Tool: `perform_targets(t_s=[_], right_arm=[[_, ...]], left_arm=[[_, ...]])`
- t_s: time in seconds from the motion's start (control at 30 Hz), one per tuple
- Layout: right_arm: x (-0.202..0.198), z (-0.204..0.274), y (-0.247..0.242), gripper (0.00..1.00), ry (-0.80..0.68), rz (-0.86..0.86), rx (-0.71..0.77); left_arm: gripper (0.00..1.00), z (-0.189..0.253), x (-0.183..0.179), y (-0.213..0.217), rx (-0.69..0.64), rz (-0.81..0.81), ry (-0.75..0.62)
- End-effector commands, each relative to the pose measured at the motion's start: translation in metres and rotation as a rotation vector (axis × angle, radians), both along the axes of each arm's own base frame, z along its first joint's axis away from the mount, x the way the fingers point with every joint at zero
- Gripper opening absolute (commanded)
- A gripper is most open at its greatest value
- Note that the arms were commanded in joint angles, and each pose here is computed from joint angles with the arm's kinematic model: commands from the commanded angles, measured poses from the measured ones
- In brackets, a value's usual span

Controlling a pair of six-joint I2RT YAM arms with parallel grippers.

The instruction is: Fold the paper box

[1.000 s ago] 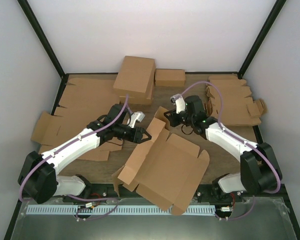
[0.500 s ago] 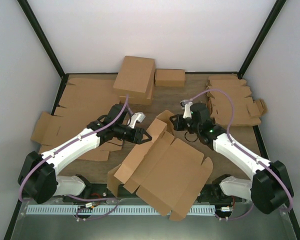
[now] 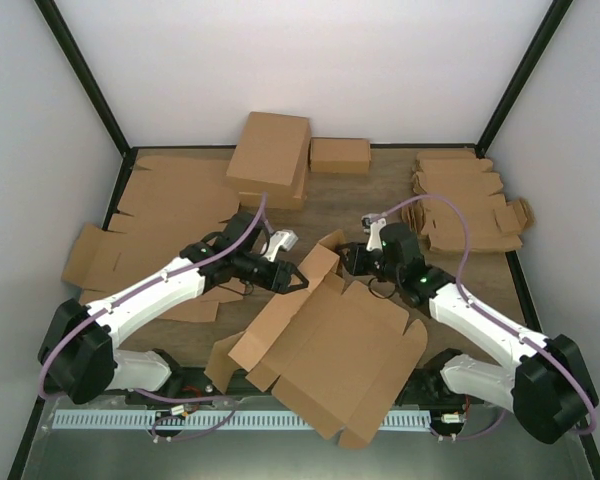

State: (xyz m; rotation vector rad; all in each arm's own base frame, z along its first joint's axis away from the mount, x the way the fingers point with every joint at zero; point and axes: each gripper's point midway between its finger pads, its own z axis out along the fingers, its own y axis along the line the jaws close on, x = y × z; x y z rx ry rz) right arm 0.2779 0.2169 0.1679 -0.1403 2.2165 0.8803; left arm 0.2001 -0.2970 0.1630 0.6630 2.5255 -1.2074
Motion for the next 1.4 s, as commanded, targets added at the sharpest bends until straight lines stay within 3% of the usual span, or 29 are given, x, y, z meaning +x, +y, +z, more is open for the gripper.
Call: perform_targets(t_s=[0.0,0.2,0.33,0.5,0.63,0.83,1.37], right_arm=[[0.003,-0.004,-0.008,0.28,-0.073,-0.026,-0.058],[0.01,-0.018,-0.015,0.34,-0.098,-0.057,-0.107],[0.006,-0.026,-0.012,0.23,-0.062,-0.04,-0.094],[0.001,-0.024,-0.008,0.19,-0.04,-0.02,-0.068],[-0.001,-0.02,-0.005,0.09,-0.027,-0.011,-0.048],[-0.005,0.003,0.008,0.04,0.017,0.006,0.018],[-0.019,0.0,0.039,0.01,0.207,-0.049,0.123]], left_arm=[[0.51,-0.007,0.003,0.0,0.038,0.012,0.0],[0.51,-0.005,0.005,0.002,0.05,0.018,-0.009],[0.51,-0.006,0.005,0.003,0.055,0.023,-0.009],[0.51,-0.008,0.005,0.004,0.06,0.026,-0.006],[0.51,-0.008,0.007,0.005,0.067,0.039,-0.011],[0.51,-0.006,0.01,0.005,0.068,0.051,-0.019],[0.51,-0.006,0.012,0.002,0.063,0.052,-0.011]])
